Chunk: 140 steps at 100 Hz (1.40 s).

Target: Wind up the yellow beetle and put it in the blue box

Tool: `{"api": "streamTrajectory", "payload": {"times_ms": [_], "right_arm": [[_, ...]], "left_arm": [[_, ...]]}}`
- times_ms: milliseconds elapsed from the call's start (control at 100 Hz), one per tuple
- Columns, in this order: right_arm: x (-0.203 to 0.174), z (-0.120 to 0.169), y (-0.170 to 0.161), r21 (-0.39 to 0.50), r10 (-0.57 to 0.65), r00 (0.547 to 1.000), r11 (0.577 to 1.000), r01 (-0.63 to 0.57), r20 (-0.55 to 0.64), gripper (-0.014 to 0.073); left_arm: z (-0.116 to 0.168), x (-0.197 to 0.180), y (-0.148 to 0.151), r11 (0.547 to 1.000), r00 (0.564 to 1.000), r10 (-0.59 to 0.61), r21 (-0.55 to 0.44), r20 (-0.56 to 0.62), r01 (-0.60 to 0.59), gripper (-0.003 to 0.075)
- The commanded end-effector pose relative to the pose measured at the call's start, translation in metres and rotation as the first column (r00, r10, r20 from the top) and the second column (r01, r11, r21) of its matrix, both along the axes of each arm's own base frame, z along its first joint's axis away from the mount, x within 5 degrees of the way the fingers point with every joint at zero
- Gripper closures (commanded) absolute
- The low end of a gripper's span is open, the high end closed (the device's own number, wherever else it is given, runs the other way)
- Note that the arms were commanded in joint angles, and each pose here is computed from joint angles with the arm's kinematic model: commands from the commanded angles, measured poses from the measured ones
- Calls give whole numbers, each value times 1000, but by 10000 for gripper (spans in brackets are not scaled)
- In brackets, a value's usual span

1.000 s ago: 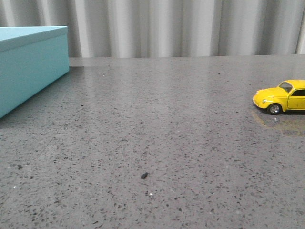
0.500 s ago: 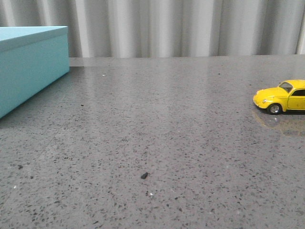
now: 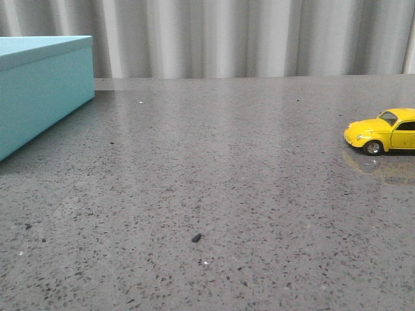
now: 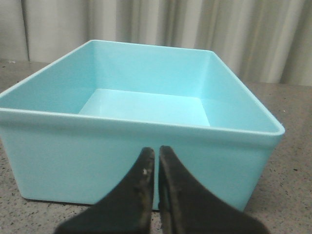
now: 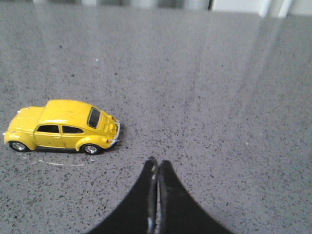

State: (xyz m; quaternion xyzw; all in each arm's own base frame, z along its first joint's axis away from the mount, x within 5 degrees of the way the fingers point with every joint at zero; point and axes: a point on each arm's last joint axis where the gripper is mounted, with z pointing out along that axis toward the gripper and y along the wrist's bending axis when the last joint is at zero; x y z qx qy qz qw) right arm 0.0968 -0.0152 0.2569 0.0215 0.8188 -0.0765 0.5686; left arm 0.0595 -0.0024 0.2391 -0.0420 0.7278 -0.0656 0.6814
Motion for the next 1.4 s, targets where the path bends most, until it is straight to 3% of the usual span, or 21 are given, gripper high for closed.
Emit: {"api": "streamTrajectory", "payload": {"times_ms": [0, 150, 500, 820, 940, 1160, 1390], "right_arm": [[9, 19, -1, -12, 2, 998, 1000, -1, 70, 656], [12, 26, 0, 22, 2, 994, 1000, -5, 113, 656], [25, 80, 3, 54, 31, 999, 998, -31, 8, 656], [93, 110, 22, 104, 155, 964, 985, -135, -216, 656], [129, 101, 36, 135, 192, 925, 979, -155, -328, 656], [189, 76, 51, 156, 202, 786, 978, -136, -584, 656], [211, 81, 54, 160, 186, 713, 982, -105, -676, 656]], "left_arm": [[25, 3, 0, 1000, 997, 2, -13, 79, -1, 741], [35, 5, 0, 1000, 996, 2, -14, 88, -1, 741], [35, 4, 0, 1000, 996, 2, -14, 87, -1, 741], [35, 4, 0, 1000, 996, 2, -14, 91, -1, 741], [35, 4, 0, 1000, 996, 2, -14, 91, -1, 741], [35, 4, 0, 1000, 996, 2, -16, 91, -1, 741], [35, 4, 0, 1000, 996, 2, -16, 91, -1, 741]]}}
